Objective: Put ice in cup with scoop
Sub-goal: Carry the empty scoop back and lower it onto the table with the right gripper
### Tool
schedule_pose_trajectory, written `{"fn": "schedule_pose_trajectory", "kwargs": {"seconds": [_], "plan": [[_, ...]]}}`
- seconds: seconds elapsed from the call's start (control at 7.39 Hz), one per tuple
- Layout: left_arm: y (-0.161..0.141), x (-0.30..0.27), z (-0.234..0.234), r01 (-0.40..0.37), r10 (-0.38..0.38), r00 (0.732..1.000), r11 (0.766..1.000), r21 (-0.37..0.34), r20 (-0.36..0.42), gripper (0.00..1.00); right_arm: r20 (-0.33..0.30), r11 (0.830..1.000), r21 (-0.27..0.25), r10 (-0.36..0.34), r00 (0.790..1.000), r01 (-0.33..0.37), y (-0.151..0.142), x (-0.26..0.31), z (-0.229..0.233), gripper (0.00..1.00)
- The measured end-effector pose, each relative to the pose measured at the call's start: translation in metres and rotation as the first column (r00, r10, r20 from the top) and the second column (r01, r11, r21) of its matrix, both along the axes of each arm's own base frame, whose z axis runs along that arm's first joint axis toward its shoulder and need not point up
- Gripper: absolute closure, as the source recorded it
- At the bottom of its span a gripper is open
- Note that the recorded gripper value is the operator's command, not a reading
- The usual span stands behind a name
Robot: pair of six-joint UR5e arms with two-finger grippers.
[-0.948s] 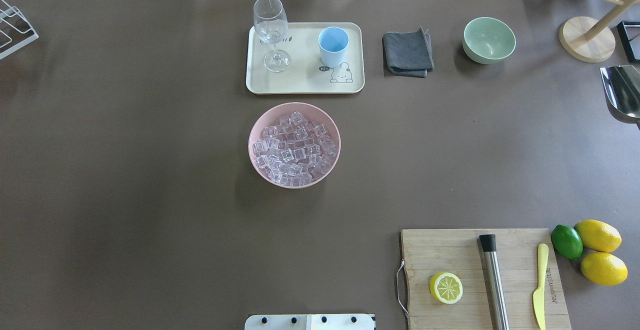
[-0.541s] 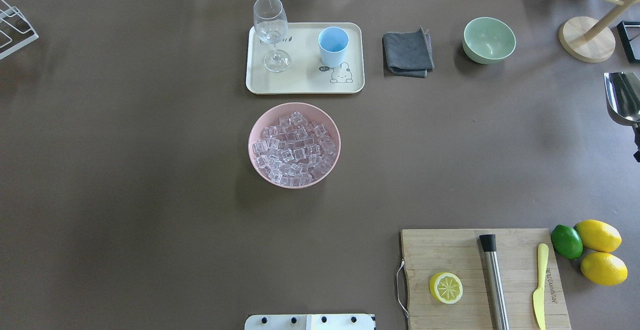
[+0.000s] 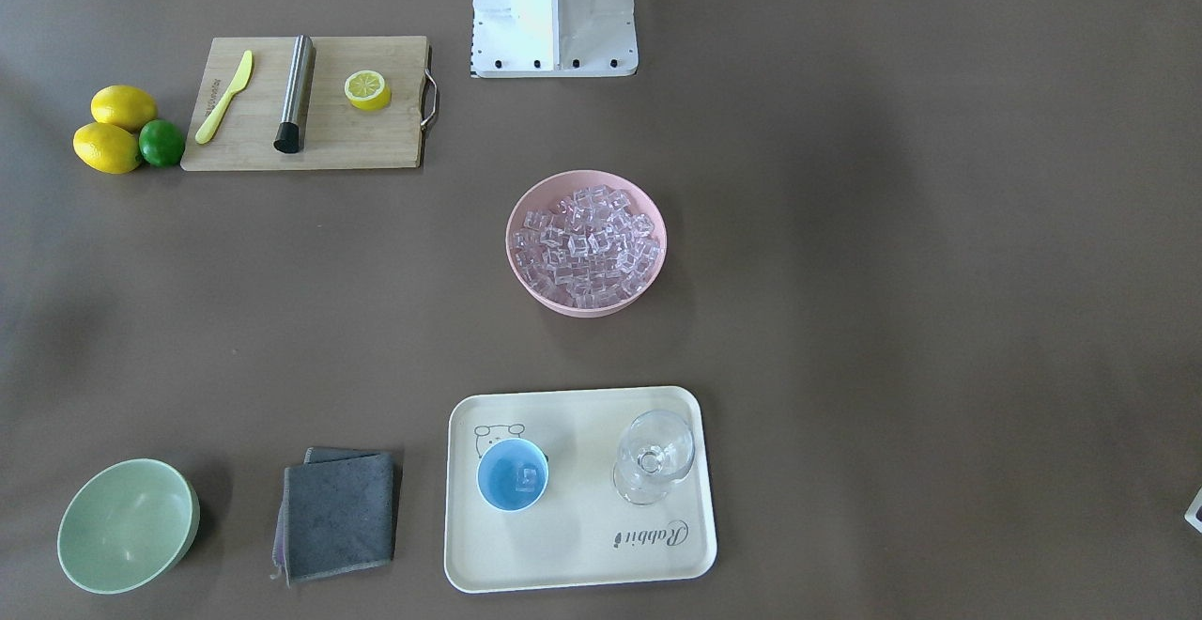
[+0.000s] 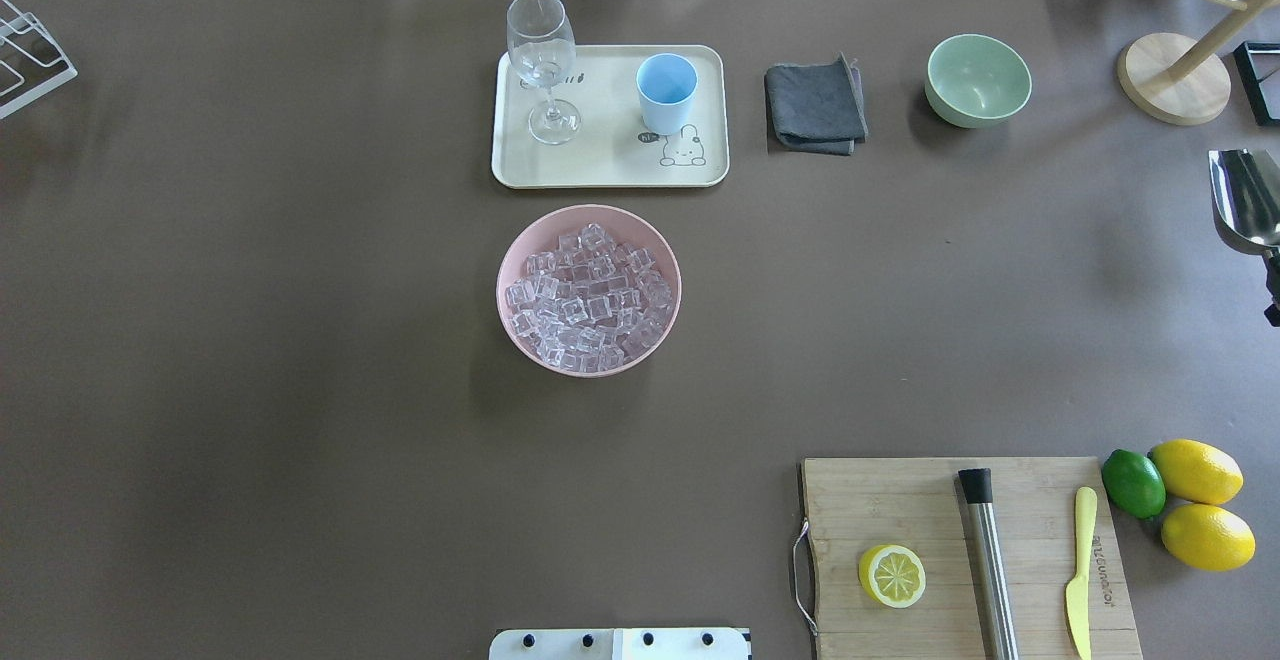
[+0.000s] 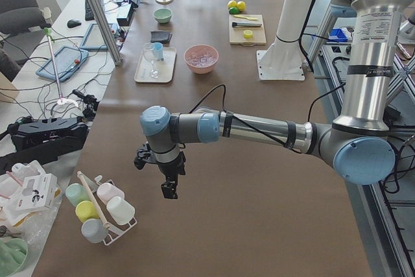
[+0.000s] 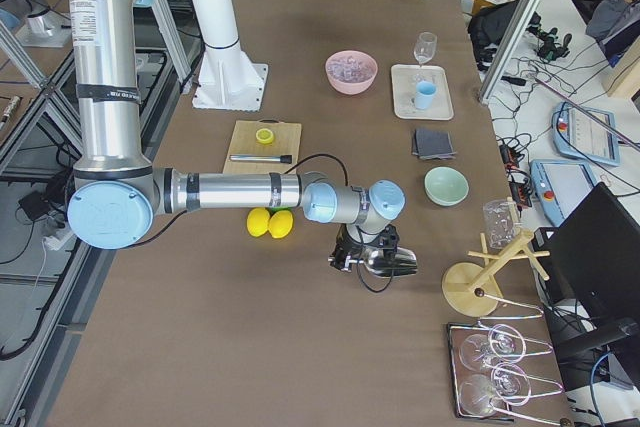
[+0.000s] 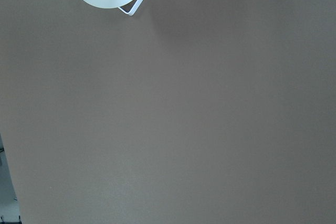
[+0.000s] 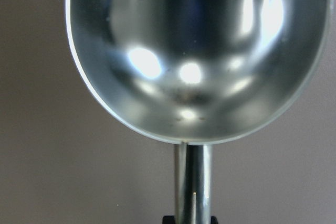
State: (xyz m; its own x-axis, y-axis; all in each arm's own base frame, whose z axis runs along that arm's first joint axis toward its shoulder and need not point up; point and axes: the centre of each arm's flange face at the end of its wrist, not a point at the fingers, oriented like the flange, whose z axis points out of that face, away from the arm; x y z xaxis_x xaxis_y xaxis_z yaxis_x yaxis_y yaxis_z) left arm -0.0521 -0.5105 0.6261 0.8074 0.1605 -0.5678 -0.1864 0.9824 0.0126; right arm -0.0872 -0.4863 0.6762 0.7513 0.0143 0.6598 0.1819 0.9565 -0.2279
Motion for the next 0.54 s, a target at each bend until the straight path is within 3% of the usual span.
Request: {"fn": "schedule_pose_trajectory", "kwargs": {"seconds": [0.54], "plan": [[-0.0029,0.0008,-0.0024,-0.002,0.002,1.0,1.0,0.005,-0.002,0.01,-0.001,1.0,-0.016,-0.005,1.0,0.005,0.0001,-0.0075,0.0045,1.0]]}}
